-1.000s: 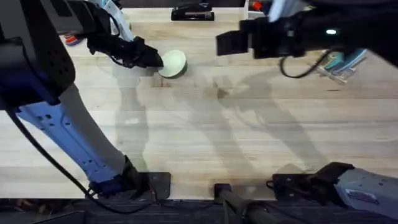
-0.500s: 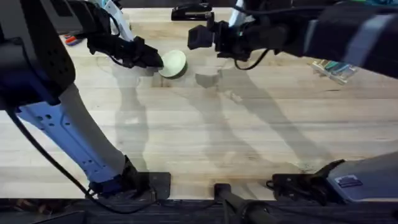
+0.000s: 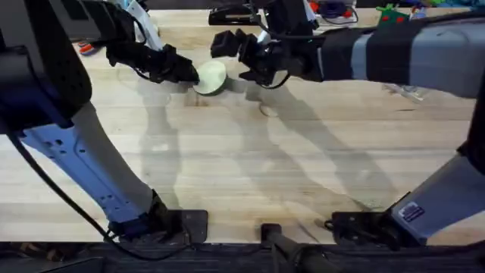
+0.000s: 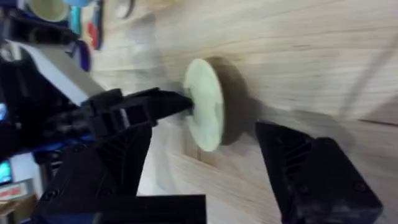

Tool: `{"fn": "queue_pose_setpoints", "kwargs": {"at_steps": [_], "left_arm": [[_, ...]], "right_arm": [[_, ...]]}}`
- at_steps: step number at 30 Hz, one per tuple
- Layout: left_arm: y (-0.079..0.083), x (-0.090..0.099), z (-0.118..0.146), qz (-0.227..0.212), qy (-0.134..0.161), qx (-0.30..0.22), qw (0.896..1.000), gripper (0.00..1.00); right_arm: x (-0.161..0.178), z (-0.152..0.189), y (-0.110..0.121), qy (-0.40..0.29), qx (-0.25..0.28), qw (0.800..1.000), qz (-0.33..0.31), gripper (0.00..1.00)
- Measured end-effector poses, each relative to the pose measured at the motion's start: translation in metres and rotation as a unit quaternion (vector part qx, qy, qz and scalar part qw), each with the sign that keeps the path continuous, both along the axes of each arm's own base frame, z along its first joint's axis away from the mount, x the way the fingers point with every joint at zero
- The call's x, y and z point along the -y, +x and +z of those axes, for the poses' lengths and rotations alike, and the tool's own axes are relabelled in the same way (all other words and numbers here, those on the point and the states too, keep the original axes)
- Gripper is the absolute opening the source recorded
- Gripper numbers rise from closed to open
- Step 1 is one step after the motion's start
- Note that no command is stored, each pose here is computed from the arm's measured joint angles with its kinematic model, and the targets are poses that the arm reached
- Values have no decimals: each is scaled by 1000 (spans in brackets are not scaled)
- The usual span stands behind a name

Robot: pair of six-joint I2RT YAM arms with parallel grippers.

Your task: Pick up the plates from the table one by one and place each into a slot on the dish rack.

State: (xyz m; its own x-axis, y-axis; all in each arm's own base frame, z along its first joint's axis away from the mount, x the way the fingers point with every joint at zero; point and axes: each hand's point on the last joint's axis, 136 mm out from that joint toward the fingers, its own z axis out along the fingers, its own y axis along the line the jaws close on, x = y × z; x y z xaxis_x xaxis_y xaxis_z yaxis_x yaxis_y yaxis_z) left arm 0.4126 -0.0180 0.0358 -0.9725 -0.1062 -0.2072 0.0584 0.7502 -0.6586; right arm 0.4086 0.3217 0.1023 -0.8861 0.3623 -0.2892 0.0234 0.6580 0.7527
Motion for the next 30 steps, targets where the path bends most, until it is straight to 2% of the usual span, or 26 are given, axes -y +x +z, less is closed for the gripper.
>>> {"fn": "queue_pose_setpoints", "kwargs": {"at_steps": [8, 17, 25, 30], "left_arm": [[0, 0, 0, 1, 0, -1, 1000, 41], [0, 0, 0, 2, 0, -1, 1000, 40], [0, 0, 0, 2, -1, -2, 1000, 40], [0, 0, 0, 2, -1, -2, 1000, 40]], "right_arm": [[-14, -15, -5, 14, -22, 1000, -3, 988], [-28, -12, -8, 27, -14, 1000, 5, 982], [-31, -32, -8, 22, -27, 999, 5, 981], [-33, -34, -11, 20, -29, 999, 7, 883]]}}
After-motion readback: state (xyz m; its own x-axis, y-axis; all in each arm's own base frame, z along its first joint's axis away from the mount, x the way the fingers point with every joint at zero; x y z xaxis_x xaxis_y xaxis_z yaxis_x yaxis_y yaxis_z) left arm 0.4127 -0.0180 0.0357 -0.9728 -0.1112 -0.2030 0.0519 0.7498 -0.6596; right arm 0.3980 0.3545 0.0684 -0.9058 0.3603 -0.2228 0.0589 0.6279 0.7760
